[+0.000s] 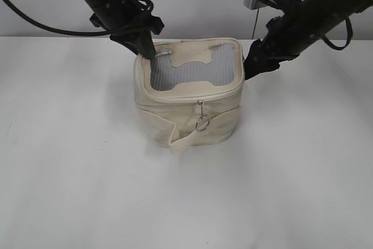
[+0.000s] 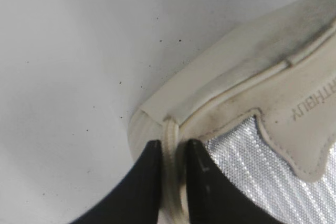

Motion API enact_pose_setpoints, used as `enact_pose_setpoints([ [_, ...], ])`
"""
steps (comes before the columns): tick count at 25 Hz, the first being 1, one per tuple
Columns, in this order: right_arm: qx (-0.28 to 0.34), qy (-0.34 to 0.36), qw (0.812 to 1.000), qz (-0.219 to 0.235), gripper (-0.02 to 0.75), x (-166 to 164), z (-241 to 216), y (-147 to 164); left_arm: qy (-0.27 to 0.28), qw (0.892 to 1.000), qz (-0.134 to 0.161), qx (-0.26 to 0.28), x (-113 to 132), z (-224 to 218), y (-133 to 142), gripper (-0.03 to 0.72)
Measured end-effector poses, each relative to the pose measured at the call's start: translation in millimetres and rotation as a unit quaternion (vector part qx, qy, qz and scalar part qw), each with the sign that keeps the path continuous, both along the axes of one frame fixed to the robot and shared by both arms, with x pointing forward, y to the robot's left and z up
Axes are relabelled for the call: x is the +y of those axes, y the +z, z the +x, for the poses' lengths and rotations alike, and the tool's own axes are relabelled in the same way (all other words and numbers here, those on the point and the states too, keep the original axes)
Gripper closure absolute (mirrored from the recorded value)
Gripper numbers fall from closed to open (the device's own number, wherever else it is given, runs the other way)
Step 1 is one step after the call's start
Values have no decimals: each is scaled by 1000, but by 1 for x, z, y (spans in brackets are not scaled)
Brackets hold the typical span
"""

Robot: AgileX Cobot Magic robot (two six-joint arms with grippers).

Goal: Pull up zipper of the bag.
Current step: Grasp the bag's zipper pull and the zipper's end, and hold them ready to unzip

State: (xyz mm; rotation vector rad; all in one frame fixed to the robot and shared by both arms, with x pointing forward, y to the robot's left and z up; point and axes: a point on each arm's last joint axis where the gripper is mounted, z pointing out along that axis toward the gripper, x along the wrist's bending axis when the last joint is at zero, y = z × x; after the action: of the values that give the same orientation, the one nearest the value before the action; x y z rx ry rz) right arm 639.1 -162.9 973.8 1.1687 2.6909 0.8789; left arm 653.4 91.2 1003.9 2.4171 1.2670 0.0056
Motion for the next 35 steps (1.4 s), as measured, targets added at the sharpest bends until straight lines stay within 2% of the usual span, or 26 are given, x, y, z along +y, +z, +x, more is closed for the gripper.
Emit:
enact_pose_setpoints([
  [6, -22, -9, 1000, -6, 306, -1, 4, 0, 0, 1000, -1, 1, 0, 0, 0, 585],
  [14, 29, 5, 1000, -11, 306, 1, 3, -25, 0, 1000, -3, 2, 0, 0, 0, 587],
  [18, 21, -10, 1000, -4, 321, 2, 7, -30, 1, 1000, -3, 2, -1, 0, 0, 587],
  [23, 11, -21, 1000, 4, 444, 2, 10, -29, 1, 1000, -4, 3, -1, 0, 0, 587],
  [25, 7, -20, 1000, 5, 524, 2, 10, -29, 1, 1000, -4, 3, -1, 0, 0, 587],
  [28, 8, -15, 1000, 5, 694, 3, 10, -29, 1, 1000, -4, 3, -1, 0, 0, 587],
  [29, 13, -10, 1000, 5, 720, 4, 8, -29, 1, 1000, -4, 3, -1, 0, 0, 587],
  [35, 68, 22, 997, -13, 729, 2, -4, -29, 4, 1000, -7, 5, -1, -1, 0, 588],
])
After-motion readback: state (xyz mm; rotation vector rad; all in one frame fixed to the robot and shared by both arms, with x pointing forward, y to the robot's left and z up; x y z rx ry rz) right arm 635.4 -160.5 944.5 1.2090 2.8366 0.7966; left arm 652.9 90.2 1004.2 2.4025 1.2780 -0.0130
